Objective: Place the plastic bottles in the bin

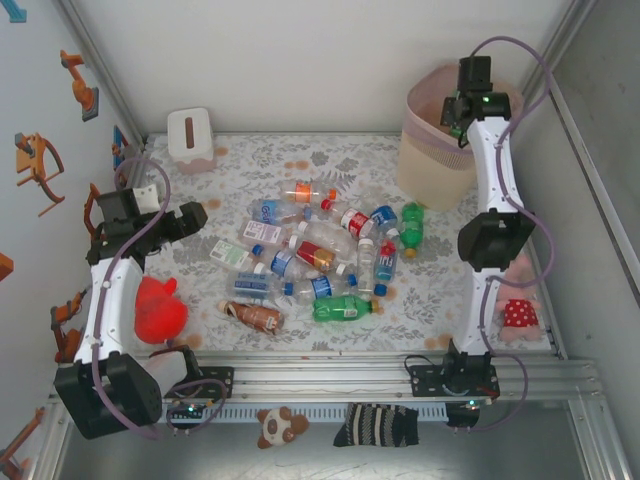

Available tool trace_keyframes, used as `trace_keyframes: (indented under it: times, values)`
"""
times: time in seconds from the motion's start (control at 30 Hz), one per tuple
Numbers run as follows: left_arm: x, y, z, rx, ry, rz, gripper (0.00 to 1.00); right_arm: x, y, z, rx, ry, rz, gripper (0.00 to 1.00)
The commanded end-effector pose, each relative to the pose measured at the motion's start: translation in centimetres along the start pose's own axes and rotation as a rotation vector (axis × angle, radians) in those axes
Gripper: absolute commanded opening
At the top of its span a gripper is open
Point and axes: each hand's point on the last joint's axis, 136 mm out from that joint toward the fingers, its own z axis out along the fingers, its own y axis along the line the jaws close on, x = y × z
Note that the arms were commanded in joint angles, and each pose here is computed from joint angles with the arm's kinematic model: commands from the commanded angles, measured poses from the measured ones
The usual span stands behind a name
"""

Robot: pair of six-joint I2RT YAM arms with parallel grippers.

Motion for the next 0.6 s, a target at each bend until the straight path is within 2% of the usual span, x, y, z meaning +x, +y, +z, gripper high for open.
trace_keyframes:
  times: [0.0, 0.27, 0.4, 0.57]
  values:
    - [0.0, 0.1, 0.2, 0.006, 0.001, -0.009, 0.98, 2.1, -0.4, 0.1, -0.021, 0.095, -0.038, 0.54]
    - [0.0, 0.1, 0.5, 0.015, 0.014, -0.016, 0.98, 4.5, -0.5, 1.8, -0.022, 0.187, -0.079, 0.61]
    - [0.1, 0.1, 0.6, 0.014, 0.017, -0.018, 0.98, 3.8, -0.4, 1.1, -0.034, 0.165, -0.056, 0.69]
    - [0.1, 0.1, 0.4, 0.01, 0.013, -0.014, 0.98, 2.4, -0.5, -0.8, -0.048, 0.114, -0.025, 0.71]
